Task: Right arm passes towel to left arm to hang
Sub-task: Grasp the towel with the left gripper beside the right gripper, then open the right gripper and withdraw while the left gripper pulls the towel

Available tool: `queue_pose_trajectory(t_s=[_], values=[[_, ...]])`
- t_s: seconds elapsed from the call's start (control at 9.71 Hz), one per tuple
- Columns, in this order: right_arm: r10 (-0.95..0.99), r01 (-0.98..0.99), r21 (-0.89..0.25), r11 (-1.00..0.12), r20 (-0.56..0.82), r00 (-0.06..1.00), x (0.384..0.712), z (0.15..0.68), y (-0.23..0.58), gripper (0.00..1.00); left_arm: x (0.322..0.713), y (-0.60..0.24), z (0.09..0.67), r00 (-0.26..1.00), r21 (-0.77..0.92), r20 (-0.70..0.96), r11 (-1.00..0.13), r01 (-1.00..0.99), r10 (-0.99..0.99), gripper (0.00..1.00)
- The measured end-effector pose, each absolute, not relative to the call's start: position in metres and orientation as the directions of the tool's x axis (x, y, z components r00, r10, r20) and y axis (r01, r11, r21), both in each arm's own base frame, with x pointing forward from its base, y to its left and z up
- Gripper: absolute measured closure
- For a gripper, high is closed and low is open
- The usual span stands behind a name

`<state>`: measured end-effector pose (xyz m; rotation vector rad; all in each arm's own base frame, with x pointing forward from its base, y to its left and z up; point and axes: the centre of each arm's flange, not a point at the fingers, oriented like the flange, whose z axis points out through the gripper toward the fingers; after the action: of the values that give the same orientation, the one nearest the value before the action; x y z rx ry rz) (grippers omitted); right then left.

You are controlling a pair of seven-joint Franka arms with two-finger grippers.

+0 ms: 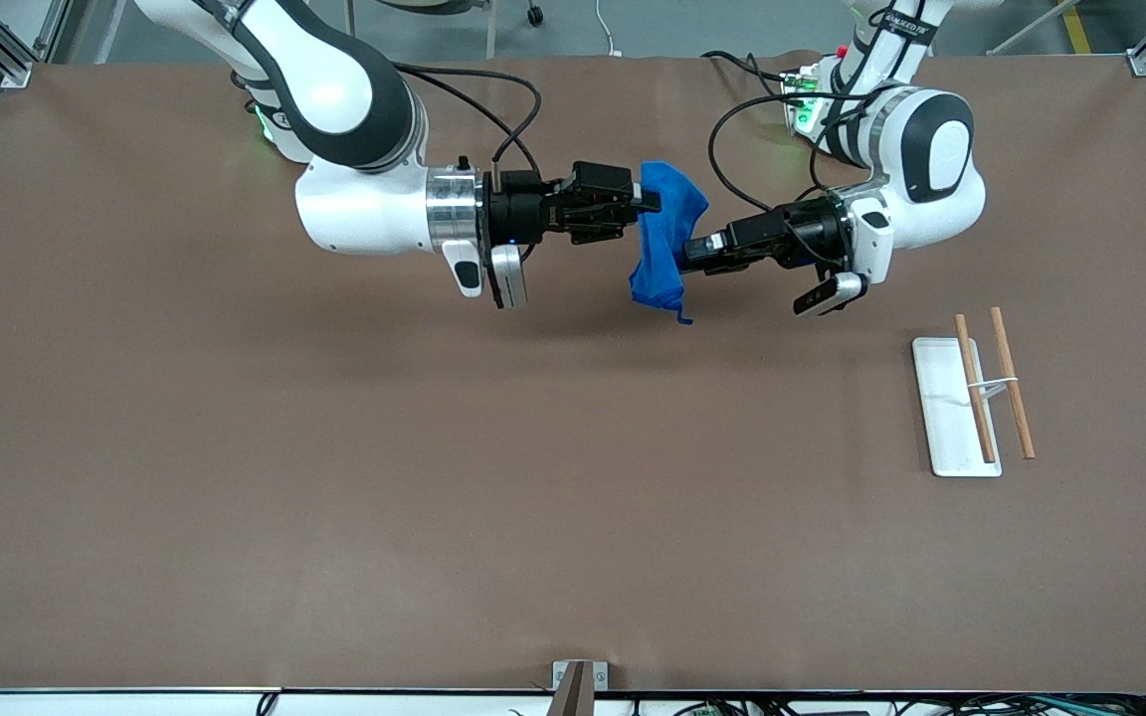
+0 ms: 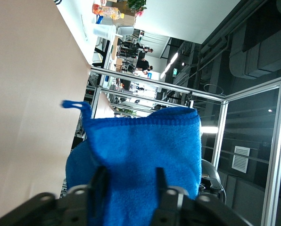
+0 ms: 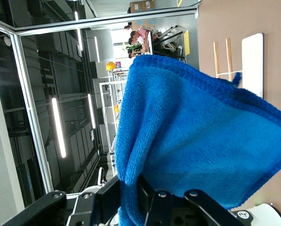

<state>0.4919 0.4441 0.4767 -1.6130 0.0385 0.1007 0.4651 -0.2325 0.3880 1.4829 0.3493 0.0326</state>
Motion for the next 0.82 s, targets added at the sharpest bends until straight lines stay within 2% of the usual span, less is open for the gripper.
queue_pose_trajectory(t_s=[0.21,0.31,0.72,0.82], values=[[0.037,-0.087,-0.995,-0.045,-0.089,0.995,0.4919,0.4767,0.4441,0.86,0.4659,-0.2309,0.3873,0.947,0.977,-0.208,0.088,0.192,0.246,0.89],[0.037,-0.087,-0.995,-0.045,-0.089,0.995,0.4919,0.4767,0.4441,0.86,0.4661,-0.2303,0.388,0.946,0.978,-0.207,0.087,0.191,0.249,0.96],[0.029,-0.088,-0.995,-0.047,-0.09,0.996,0.4944,0.4764,0.4415,0.84,0.4677,-0.2279,0.3922,0.947,0.98,-0.195,0.083,0.18,0.253,0.98],[0.015,-0.087,-0.995,-0.054,-0.088,0.996,0.4982,0.475,0.4373,0.72,0.4671,-0.2279,0.3917,0.951,0.982,-0.189,0.07,0.177,0.246,0.98]])
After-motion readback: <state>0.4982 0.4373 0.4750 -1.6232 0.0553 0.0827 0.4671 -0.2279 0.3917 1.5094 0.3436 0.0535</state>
